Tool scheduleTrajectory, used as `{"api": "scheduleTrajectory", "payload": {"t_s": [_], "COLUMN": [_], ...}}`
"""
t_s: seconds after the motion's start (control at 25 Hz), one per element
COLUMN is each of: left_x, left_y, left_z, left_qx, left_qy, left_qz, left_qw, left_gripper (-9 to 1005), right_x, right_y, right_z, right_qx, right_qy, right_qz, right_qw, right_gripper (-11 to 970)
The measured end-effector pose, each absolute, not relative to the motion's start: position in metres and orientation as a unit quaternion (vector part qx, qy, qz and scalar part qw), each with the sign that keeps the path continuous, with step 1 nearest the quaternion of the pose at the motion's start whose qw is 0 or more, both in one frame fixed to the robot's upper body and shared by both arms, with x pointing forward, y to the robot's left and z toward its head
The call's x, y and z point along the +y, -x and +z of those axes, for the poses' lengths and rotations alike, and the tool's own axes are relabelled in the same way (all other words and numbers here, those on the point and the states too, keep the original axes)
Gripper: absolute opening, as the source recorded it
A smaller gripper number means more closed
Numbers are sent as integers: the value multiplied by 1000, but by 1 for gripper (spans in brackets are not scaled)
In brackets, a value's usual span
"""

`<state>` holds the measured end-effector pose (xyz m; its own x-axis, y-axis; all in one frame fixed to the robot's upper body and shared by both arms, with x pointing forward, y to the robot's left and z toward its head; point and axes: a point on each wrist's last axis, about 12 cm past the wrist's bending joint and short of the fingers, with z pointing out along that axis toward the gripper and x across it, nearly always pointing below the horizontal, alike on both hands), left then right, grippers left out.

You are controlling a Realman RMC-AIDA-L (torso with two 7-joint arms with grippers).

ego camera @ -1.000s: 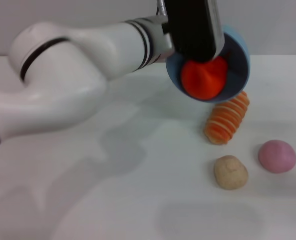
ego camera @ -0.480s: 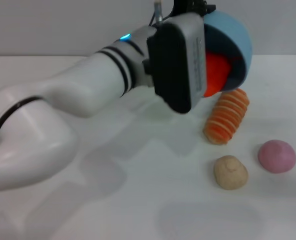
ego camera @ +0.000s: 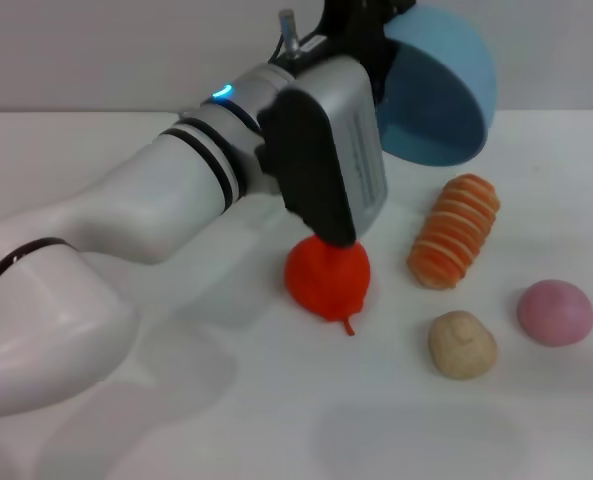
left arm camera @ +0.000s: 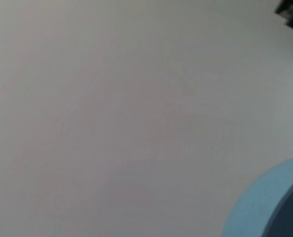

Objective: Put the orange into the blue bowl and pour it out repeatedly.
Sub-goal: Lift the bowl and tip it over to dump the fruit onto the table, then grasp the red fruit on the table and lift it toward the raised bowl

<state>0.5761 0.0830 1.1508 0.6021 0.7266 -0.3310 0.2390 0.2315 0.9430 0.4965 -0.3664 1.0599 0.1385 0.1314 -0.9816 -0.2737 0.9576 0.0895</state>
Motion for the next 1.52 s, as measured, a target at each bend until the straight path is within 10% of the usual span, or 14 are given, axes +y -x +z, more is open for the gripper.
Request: {"api": "scheduleTrajectory", "payload": {"t_s": [0.56, 1.52], "left_x": [120, 143], "left_y": [-641, -659], "left_z": [1187, 1195], "left_qx": [779, 896], "left_qy": [-387, -336], "left_qz": [-118, 43], "left_qw": [479, 287], "left_gripper": [0, 0], "right_x": [-378, -330], "right_y": [-515, -562], "right_z": [1082, 1159], "right_qx": [678, 847], "right_qy": [29, 234], "right_qz": [225, 229], "right_qw": [699, 420], "right_gripper": [657, 655]}}
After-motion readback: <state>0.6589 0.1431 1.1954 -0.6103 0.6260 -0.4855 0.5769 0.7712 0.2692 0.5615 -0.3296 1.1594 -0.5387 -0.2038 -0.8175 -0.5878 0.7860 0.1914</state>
